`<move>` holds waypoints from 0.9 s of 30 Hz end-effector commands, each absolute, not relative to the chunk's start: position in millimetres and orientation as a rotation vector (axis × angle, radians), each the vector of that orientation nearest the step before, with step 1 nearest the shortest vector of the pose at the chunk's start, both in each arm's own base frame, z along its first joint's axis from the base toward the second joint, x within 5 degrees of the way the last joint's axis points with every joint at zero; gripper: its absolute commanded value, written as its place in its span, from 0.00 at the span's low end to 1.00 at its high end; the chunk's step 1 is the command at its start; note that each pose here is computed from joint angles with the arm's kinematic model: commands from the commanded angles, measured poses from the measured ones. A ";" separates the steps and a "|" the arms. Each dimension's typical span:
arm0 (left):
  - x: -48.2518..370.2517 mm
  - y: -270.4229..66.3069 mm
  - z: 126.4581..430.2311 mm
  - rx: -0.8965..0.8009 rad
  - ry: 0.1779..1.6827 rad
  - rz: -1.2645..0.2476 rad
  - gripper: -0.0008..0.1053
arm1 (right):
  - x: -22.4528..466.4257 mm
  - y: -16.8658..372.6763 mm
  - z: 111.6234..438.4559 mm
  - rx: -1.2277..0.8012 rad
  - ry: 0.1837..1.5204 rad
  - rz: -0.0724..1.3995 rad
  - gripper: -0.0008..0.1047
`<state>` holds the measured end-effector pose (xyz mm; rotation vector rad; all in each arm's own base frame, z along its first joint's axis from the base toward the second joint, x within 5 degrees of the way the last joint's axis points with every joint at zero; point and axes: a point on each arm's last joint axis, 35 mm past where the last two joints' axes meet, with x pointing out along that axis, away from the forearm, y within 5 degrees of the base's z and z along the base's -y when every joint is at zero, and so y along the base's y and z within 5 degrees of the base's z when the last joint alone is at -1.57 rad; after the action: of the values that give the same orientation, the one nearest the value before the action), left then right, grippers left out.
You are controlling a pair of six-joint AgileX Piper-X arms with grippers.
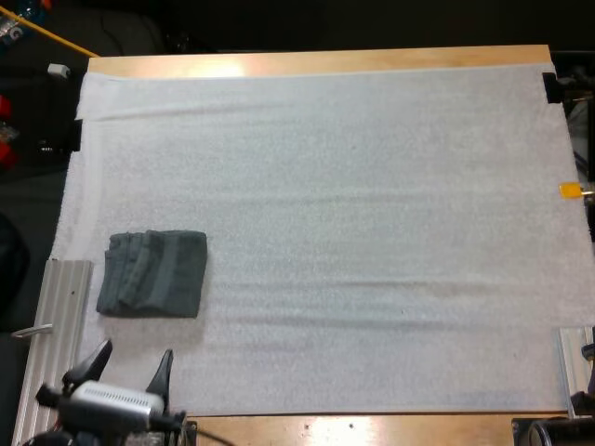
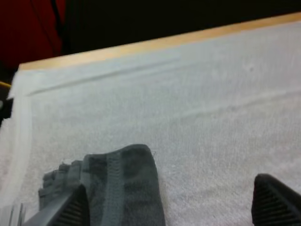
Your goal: Pick towel from pile, fold and stack
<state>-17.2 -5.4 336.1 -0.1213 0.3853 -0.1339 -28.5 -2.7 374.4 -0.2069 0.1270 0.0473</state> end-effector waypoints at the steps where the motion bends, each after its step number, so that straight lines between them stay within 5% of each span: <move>1: -6.8 -5.4 335.8 -0.124 0.360 -0.136 0.65 | -21.0 -2.1 372.3 -0.228 0.146 0.047 0.59; 9: 19.9 -5.4 321.9 -0.118 0.281 -0.141 0.65 | -1.4 -1.0 345.1 -0.234 0.246 0.059 0.60; 27: 32.3 -5.5 288.8 -0.130 0.413 -0.133 0.65 | 24.6 0.5 295.3 -0.236 0.420 0.077 0.60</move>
<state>30.5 -5.4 287.7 -0.1238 0.4055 -0.1335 21.9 0.4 295.7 -0.2270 0.4063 0.0773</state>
